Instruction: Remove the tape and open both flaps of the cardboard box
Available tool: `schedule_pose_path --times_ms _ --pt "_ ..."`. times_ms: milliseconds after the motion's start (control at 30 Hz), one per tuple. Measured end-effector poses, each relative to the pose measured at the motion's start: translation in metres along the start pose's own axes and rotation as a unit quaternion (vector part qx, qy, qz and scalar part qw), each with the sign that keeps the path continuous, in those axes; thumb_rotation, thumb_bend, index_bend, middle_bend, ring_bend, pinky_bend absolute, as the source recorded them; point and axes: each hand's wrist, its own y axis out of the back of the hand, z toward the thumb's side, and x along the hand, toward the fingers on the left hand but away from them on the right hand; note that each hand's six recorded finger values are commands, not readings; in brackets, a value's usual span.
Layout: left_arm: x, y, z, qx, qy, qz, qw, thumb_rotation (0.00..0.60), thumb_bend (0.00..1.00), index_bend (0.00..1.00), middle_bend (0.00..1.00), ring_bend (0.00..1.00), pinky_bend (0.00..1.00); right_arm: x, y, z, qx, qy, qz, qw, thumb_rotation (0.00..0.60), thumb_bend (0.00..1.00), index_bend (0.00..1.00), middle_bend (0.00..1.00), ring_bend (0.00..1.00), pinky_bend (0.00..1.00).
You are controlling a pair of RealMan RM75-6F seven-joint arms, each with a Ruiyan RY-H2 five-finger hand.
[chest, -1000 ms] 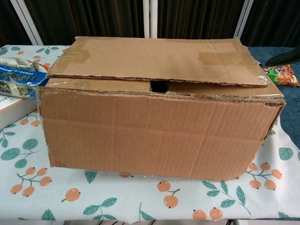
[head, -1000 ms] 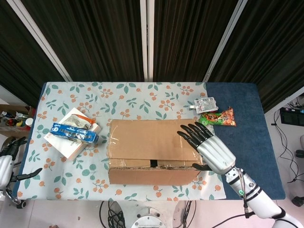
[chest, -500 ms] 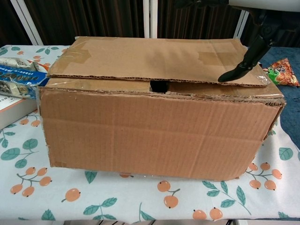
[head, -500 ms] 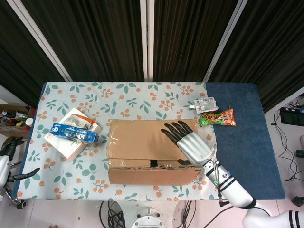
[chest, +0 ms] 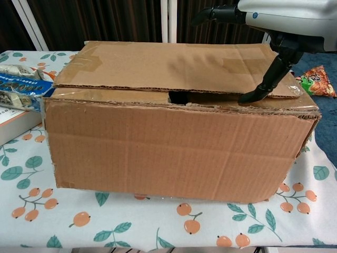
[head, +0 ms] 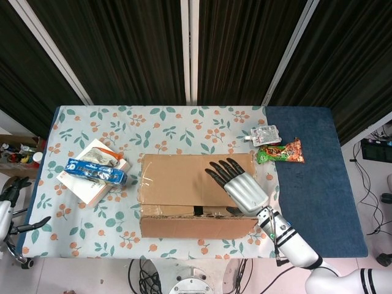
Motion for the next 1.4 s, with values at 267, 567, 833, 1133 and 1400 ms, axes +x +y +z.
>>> schedule_pose_path --times_ms 267,567,833,1133,1400 --pt "-0.002 0.002 -0.003 -0.003 0.005 0.004 1.0000 0.439 0.00 0.07 0.15 0.13 0.21 -0.002 0.008 0.000 0.028 -0.001 -0.042 0.9987 0.600 0.17 0.00 0.00 0.00 0.00" --pt "-0.002 0.003 -0.002 -0.004 0.007 0.004 1.0000 0.438 0.00 0.07 0.15 0.13 0.21 0.004 0.042 -0.001 0.070 -0.003 -0.155 0.9855 0.600 0.20 0.00 0.00 0.00 0.00" --pt "-0.001 0.003 -0.001 -0.005 0.006 0.001 1.0000 0.441 0.00 0.07 0.16 0.13 0.21 -0.015 0.082 -0.019 0.144 -0.041 -0.205 0.9672 0.600 0.20 0.00 0.00 0.00 0.00" --pt "-0.002 0.007 -0.002 -0.008 0.011 0.003 0.9999 0.441 0.00 0.07 0.15 0.13 0.21 -0.065 0.102 -0.063 0.219 -0.115 -0.203 0.9473 0.600 0.20 0.00 0.00 0.00 0.00" --pt "-0.005 0.014 -0.003 -0.007 0.011 0.012 0.9999 0.441 0.00 0.07 0.15 0.13 0.21 -0.093 0.107 -0.076 0.188 -0.127 -0.217 0.9495 0.600 0.32 0.00 0.00 0.00 0.00"
